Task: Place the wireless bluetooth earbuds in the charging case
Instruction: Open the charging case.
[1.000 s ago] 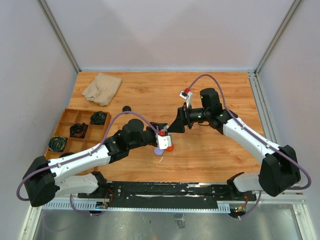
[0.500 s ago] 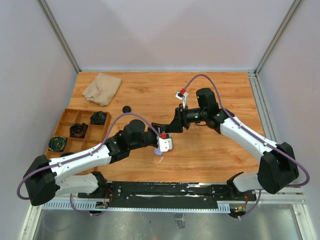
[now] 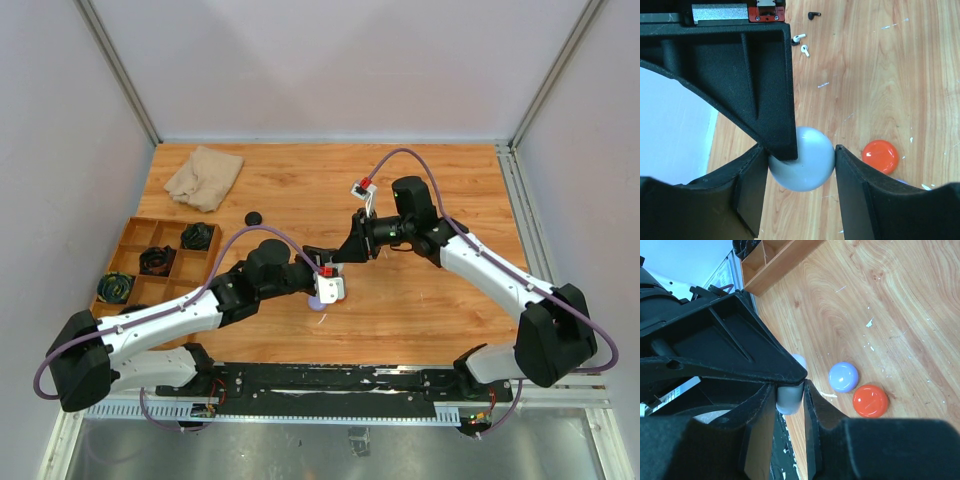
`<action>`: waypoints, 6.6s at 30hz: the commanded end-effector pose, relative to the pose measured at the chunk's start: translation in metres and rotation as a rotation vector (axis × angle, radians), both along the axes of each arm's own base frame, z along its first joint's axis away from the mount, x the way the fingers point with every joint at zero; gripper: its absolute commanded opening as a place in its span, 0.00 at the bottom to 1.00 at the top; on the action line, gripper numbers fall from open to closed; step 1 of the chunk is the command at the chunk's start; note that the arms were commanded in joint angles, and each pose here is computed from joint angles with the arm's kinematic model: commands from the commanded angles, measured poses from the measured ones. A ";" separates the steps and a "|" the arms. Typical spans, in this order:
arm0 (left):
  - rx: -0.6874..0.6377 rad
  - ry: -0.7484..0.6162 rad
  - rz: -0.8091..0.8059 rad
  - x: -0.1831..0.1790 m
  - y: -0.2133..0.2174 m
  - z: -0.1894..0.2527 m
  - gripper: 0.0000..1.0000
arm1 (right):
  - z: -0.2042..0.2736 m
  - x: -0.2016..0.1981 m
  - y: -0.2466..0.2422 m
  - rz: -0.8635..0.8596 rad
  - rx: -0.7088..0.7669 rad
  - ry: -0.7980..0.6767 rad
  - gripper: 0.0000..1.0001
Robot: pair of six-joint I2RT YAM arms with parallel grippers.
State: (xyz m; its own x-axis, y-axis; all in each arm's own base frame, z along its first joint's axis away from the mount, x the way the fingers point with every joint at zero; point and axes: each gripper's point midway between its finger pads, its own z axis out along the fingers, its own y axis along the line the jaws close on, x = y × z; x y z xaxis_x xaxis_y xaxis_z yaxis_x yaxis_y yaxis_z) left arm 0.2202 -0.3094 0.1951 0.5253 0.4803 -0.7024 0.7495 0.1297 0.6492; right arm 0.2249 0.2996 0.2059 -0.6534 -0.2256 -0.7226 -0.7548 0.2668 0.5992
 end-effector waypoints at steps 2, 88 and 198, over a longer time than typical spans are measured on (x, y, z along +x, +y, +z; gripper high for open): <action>-0.077 -0.034 -0.028 -0.004 -0.010 0.030 0.53 | 0.003 -0.007 0.003 0.033 0.013 -0.016 0.04; -1.297 1.057 -0.101 0.000 0.022 0.126 0.42 | 0.129 -0.015 0.000 -0.069 0.739 -0.387 0.01; -0.591 0.699 -0.218 -0.043 0.010 0.020 0.00 | 0.051 -0.002 -0.023 -0.107 -0.089 -0.707 0.96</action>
